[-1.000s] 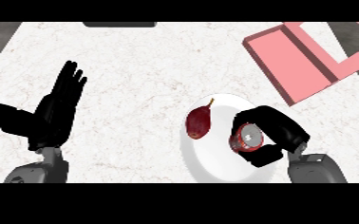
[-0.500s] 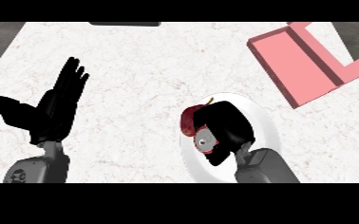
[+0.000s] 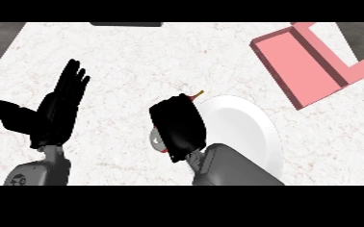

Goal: Pick the can from the plate and place it in the cardboard box

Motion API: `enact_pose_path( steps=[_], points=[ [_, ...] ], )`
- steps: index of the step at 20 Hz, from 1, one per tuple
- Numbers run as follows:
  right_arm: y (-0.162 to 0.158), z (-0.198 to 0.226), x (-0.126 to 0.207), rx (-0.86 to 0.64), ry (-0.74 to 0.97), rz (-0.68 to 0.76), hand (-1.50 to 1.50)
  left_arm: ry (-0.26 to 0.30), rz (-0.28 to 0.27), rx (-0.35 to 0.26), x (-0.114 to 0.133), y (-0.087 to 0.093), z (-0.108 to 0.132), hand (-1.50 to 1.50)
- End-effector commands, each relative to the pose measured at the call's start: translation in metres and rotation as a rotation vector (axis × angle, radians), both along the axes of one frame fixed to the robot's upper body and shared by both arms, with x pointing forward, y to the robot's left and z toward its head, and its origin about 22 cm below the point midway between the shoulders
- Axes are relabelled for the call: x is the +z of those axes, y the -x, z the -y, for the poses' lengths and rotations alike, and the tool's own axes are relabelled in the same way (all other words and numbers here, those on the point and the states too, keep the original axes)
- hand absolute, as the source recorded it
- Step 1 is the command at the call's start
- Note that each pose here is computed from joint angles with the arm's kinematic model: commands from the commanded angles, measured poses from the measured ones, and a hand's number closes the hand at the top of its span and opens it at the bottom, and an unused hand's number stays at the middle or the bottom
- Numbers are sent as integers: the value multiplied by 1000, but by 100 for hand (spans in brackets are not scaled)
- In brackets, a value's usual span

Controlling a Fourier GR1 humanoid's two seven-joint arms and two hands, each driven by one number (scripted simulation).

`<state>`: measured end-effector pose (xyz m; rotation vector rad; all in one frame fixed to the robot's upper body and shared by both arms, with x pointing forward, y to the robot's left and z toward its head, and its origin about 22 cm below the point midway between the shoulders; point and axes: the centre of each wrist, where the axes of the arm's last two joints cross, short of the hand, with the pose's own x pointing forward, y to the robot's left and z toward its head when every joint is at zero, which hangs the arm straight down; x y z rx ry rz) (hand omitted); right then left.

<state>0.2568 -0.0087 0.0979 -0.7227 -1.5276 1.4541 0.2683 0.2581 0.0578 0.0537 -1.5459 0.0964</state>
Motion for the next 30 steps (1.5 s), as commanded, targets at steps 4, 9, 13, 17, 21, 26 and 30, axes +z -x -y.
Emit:
enact_pose_path(
  steps=[4, 9, 13, 17, 21, 26, 30],
  points=[
    [34, -24, 59, 30, -84, 113, 150, -4, 17, 8, 11, -3, -2, 0],
    [9, -7, 103, -205, -311, 239, 150, -5, -5, 2, -1, 4, -4, 0],
    [7, 4, 113, -341, -373, 338, 150, -2, 2, 33, 5, -2, -20, 0],
    [-10, 25, 153, -445, -385, 330, 150, -5, 9, 16, 3, 5, 2, 0],
    [-42, 69, 147, -493, -387, 318, 150, 7, -5, 12, -12, -1, -2, 0],
    [-88, 116, 147, -576, -351, 305, 150, -11, 3, 20, -4, 11, 0, 0],
    [-112, 134, 147, -633, -283, 382, 150, -10, -2, 2, -8, 6, -11, 0]
  ],
)
